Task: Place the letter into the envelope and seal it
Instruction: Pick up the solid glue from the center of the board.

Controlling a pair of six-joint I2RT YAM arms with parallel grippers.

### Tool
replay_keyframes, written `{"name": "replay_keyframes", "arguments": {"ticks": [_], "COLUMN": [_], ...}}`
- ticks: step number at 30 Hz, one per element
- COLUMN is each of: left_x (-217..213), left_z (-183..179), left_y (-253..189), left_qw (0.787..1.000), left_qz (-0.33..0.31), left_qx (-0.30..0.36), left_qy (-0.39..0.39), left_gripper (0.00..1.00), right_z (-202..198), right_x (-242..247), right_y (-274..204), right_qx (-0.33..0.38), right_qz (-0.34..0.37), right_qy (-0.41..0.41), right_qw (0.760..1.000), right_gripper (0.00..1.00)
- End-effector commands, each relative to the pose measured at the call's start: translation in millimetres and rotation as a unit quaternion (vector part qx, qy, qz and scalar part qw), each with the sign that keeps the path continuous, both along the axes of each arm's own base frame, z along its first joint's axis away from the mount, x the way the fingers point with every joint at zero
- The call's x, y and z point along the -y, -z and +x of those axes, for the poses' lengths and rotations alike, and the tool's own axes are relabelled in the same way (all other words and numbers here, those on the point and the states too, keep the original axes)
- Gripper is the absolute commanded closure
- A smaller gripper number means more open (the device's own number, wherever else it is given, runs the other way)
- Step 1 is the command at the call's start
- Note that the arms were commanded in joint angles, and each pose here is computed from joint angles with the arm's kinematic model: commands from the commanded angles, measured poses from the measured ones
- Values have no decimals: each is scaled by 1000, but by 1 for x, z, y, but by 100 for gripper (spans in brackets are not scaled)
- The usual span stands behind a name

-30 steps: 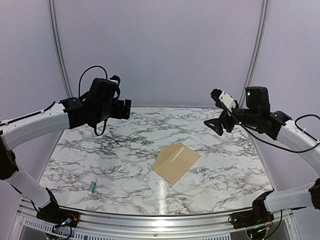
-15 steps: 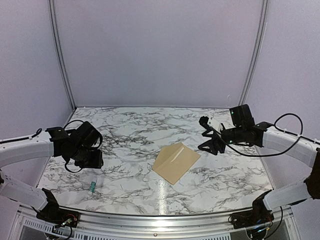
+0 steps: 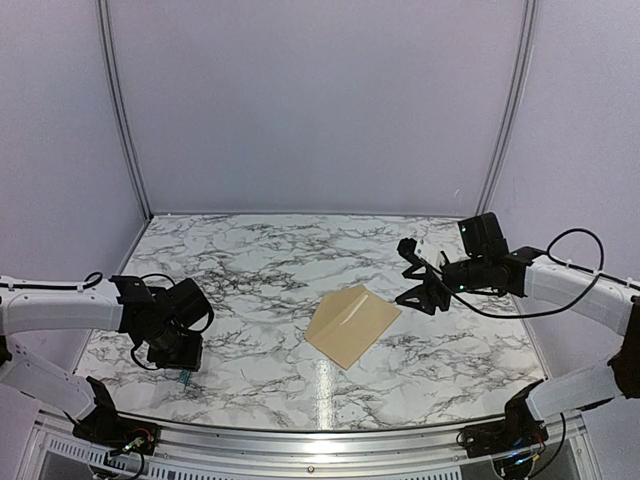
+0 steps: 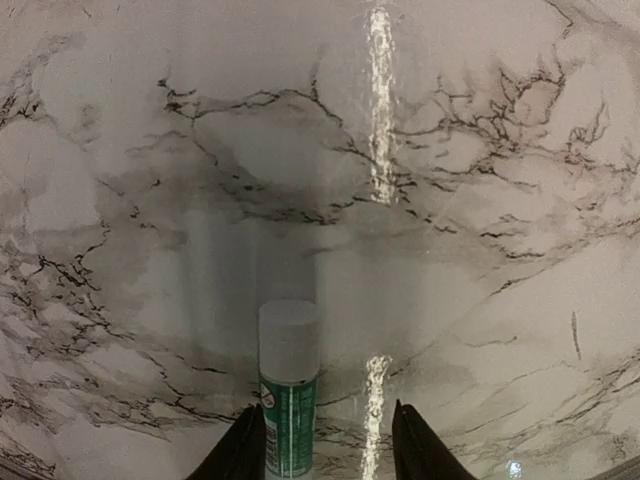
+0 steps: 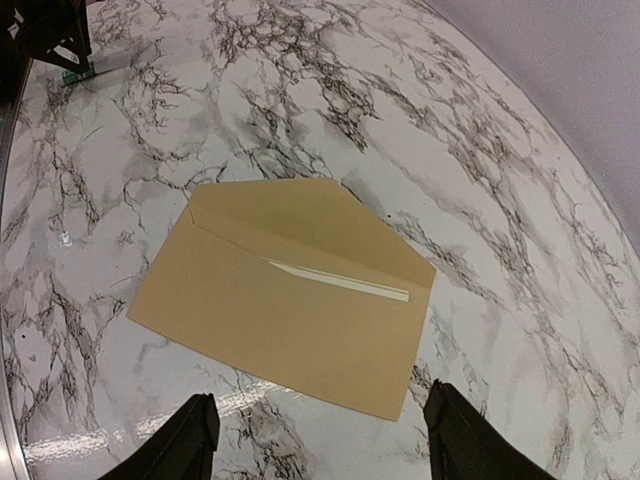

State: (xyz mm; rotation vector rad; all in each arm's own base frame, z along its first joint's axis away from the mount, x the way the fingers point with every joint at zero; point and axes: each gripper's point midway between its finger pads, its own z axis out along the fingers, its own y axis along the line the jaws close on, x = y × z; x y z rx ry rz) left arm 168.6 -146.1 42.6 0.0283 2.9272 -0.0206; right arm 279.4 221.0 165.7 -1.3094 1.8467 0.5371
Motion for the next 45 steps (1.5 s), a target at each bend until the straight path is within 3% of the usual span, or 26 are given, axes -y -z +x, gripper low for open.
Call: {"name": "replay_keyframes", "arguments": {"ticks": [1,22,30,37,41,45], "left_x": [-16,-17,-8,72,137,193], "left_z": [-10,-20,-25,25,52,64], "left_y": [10,34,36,-31,-84,-126], "left_qw": [999,998,997,988,960,918], "left_qz": [37,41,27,-47,-118,-189], "left_qx": [-17,-47,-69,41,126,197], "left_qy": [-7,9,25,138,220,287], "left_gripper": [56,76,93,100,100,100], "right_z": [-2,-6,-7,-10,-12,-15], "right_x": [-4,-6,-6,-18,-23,-26], "right_y": [-5,1,2,-26,-33,-45], "right_qx": [9,0,-3,-31,-74,-102], "right_qz": [6,6,6,47,48,47], "right_qy": [-12,-22,-24,-45,-71,-86], "right_qw": [1000,1000,1000,997,994,990], "right_gripper": [33,33,34,35,38,40]}}
